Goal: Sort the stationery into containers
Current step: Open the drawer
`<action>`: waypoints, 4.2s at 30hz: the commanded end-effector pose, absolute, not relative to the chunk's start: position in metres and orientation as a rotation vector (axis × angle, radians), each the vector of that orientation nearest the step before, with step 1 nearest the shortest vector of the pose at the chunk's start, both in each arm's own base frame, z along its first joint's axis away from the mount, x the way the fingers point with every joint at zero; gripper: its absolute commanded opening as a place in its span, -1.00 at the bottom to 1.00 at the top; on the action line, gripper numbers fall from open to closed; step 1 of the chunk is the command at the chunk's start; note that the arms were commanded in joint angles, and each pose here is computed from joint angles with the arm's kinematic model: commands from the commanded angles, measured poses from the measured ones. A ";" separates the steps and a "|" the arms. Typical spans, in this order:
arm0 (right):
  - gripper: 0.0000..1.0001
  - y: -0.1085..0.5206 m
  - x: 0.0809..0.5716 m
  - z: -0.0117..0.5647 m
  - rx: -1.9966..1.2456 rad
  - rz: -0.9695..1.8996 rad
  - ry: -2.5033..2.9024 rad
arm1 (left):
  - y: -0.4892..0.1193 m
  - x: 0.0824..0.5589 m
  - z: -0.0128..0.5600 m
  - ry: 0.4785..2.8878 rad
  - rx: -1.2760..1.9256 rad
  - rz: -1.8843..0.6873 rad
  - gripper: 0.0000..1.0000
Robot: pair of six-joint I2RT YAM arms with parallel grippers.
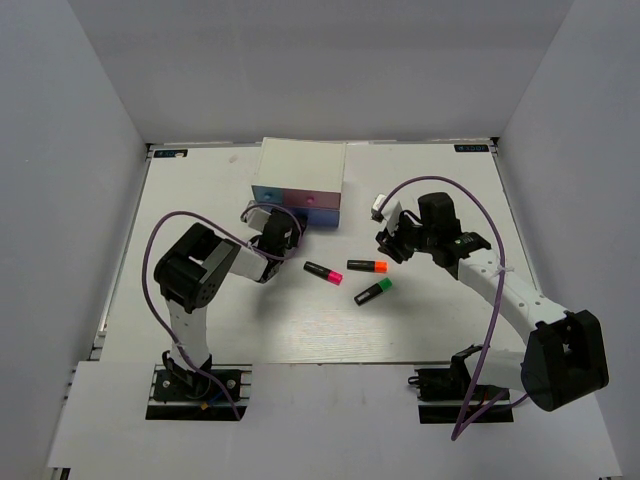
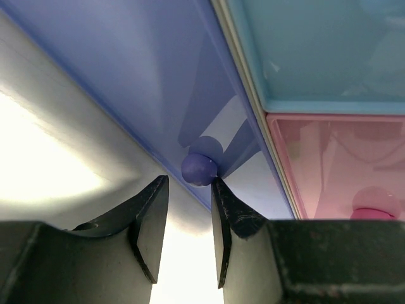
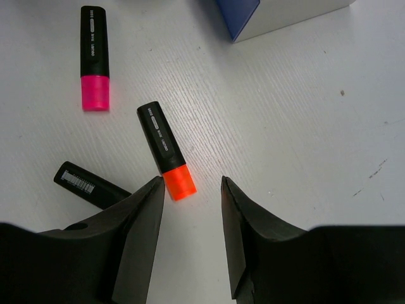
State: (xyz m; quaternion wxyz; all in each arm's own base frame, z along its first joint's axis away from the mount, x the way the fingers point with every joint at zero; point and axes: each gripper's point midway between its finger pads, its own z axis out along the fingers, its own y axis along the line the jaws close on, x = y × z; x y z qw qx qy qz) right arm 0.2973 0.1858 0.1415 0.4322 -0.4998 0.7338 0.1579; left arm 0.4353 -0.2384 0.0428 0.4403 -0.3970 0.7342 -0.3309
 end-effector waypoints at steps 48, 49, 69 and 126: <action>0.00 0.187 0.295 0.140 -1.254 0.421 1.821 | -0.230 0.447 0.063 1.767 -0.989 -0.806 -0.08; 0.00 0.187 0.294 0.138 -1.259 0.421 1.824 | -0.229 0.446 0.059 1.775 -0.990 -0.799 -0.11; 0.00 0.188 0.292 0.137 -1.264 0.430 1.828 | -0.237 0.448 0.065 1.769 -0.925 -0.835 -0.69; 0.02 0.185 0.290 0.129 -1.265 0.426 1.838 | -0.226 0.462 0.073 1.718 -0.920 -0.856 -0.24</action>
